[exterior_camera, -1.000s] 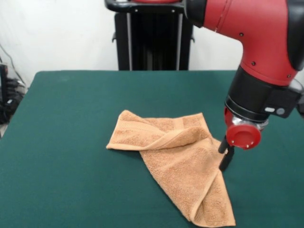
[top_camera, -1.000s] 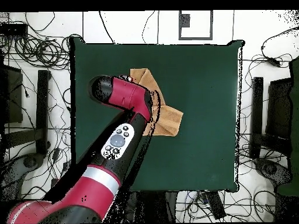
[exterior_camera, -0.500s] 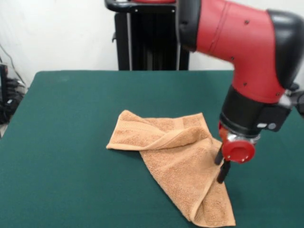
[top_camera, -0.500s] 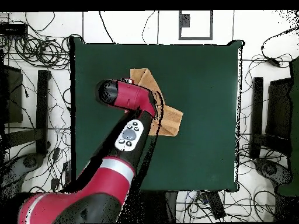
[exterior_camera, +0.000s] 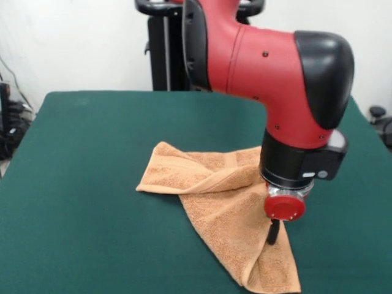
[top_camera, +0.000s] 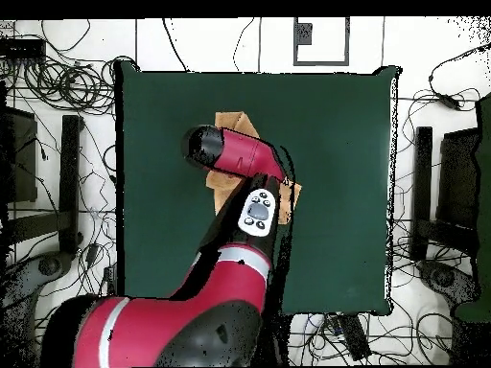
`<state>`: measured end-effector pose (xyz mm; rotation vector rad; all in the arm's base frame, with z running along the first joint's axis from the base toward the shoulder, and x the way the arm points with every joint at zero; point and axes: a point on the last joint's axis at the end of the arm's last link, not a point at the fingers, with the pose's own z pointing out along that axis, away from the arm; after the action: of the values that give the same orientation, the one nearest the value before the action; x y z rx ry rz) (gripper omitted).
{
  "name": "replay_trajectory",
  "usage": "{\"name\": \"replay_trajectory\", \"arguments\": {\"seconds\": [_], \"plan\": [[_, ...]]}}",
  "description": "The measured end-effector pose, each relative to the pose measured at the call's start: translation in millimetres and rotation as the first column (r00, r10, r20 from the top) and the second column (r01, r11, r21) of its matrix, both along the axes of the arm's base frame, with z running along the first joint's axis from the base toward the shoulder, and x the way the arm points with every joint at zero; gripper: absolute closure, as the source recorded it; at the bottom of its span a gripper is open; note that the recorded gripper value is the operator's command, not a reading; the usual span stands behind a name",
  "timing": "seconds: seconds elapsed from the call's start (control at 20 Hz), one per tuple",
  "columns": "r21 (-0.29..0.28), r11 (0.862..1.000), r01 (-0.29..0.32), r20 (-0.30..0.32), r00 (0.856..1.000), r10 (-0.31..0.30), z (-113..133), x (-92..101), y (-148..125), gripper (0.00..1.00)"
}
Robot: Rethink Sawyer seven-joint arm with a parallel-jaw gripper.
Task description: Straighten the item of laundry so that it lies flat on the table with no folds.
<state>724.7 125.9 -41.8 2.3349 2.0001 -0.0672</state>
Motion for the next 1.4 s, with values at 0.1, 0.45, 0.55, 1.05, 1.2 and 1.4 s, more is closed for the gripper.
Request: {"name": "replay_trajectory", "arguments": {"seconds": [0.1,0.45,0.55,1.05,1.2,1.4], "plan": [[0.011,1.0,-0.002,-0.002,1.0,0.002,0,0.7,-2,0.0],[0.048,0.998,-0.028,-0.002,1.0,0.028,-1,2.3,-7,0.0],[0.056,0.998,-0.036,-0.002,0.999,0.036,-1,2.3,-7,0.0],[0.11,0.992,-0.069,0.003,0.998,0.069,-2,5.2,-17,0.0],[0.111,0.99,-0.09,0.004,0.996,0.09,-2,4.8,-17,0.0],[0.104,0.989,-0.104,0.006,0.995,0.104,-2,4.4,-16,0.0]]}}
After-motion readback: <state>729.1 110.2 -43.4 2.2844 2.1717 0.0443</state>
